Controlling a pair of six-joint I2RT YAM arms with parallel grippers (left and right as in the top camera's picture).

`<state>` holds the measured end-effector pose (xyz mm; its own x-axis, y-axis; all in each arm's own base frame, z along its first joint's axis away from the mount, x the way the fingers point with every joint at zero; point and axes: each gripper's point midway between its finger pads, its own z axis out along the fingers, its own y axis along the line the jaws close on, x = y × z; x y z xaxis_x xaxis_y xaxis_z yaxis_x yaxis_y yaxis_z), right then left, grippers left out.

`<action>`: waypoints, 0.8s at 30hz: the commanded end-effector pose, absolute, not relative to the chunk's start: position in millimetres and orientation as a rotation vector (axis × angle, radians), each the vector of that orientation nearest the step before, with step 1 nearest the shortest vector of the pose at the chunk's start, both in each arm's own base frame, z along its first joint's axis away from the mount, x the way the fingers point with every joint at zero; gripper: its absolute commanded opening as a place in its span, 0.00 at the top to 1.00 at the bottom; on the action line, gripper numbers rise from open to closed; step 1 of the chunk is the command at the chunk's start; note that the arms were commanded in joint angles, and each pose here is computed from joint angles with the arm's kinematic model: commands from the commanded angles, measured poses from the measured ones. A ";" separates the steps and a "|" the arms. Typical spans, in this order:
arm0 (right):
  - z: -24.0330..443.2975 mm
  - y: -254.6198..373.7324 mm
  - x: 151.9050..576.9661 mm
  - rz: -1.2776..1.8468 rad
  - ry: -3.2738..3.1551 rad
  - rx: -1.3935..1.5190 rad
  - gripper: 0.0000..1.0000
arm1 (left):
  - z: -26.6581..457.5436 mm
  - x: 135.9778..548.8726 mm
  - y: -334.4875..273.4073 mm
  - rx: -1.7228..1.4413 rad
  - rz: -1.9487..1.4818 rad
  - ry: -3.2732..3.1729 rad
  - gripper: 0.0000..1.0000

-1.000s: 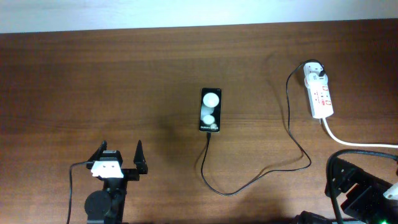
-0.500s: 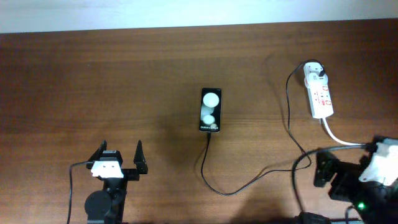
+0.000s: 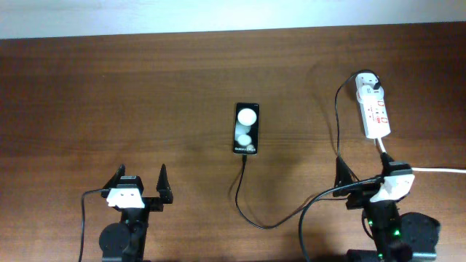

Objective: Plug charger to phone and switch on socket

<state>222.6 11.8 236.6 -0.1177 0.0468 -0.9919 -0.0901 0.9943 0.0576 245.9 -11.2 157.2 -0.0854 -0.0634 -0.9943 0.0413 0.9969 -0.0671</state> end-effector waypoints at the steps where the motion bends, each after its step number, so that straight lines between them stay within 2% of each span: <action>1: 217.9 16.0 225.2 0.121 1.665 -0.056 0.01 | 155.3 245.8 -14.5 0.013 -0.086 1.655 0.01; 24: 172.7 24.4 244.8 0.142 1.579 -0.094 0.01 | 155.3 245.8 -14.5 0.013 -0.087 1.655 0.01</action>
<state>245.2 23.3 170.8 -0.0274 0.0269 -0.9993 -0.1486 0.9884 0.0307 245.9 -11.2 157.3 -0.0850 -0.0634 -0.9944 0.0413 0.9969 -0.0671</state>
